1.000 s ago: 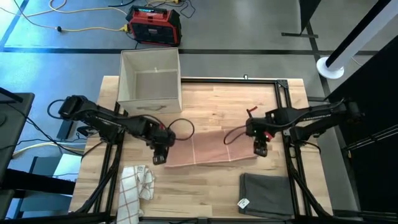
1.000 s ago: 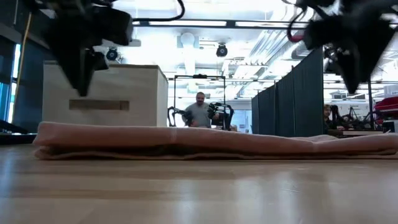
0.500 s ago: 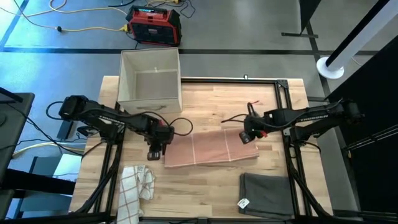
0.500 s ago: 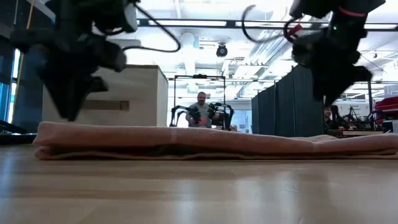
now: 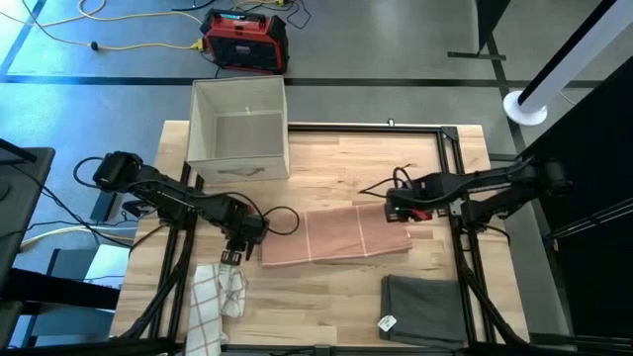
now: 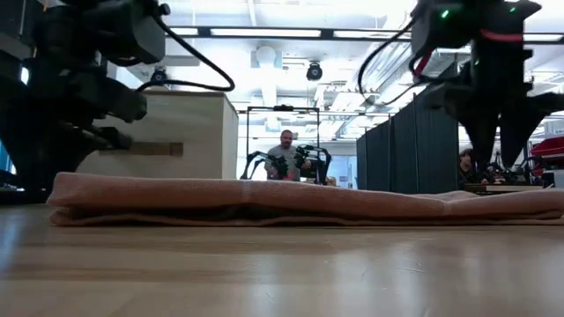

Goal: Fold towel
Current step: Fold the orange towel

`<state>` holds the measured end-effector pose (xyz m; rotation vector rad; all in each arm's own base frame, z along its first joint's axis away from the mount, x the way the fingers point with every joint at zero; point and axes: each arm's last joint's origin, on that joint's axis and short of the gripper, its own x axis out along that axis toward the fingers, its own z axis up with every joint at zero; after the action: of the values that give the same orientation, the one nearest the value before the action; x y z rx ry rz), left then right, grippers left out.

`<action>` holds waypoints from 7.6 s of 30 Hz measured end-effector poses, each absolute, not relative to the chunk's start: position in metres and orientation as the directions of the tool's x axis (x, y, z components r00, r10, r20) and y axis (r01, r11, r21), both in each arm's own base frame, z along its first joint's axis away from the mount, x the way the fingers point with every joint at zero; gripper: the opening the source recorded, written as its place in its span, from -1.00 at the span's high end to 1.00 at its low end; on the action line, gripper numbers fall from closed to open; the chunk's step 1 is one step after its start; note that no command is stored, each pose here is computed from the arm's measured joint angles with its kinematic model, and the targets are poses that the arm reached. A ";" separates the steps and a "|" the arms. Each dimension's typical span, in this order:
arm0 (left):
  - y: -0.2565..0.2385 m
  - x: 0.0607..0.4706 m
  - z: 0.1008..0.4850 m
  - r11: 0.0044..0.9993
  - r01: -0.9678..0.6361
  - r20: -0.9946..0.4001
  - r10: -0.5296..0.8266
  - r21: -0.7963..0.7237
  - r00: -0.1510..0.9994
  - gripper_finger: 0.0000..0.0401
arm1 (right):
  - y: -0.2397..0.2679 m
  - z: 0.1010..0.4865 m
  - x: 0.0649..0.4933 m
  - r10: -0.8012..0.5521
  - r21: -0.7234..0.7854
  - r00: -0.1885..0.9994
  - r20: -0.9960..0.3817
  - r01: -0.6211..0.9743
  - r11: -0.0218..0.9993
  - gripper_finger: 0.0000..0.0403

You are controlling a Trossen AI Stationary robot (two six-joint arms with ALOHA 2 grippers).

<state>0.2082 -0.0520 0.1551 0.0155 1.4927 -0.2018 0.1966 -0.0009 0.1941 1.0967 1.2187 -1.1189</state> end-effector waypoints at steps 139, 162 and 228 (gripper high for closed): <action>-0.033 0.275 0.173 0.968 0.178 -0.752 -0.248 -0.175 0.611 0.96 | 0.058 0.155 0.354 0.004 0.298 0.611 -0.792 0.381 0.875 1.00; 0.000 0.253 0.199 0.958 -0.009 -0.802 -0.233 -0.285 0.550 0.96 | 0.048 0.191 0.343 0.028 0.309 0.666 -0.746 0.308 0.900 1.00; 0.012 0.202 0.245 0.960 -0.255 -0.793 0.069 -0.111 0.605 0.96 | 0.006 0.125 0.356 0.133 0.560 0.680 -0.721 0.458 0.691 1.00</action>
<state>0.2020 0.0117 0.2451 -0.2225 0.9030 0.1890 0.3562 0.0062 0.1251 0.8070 0.8220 -0.2062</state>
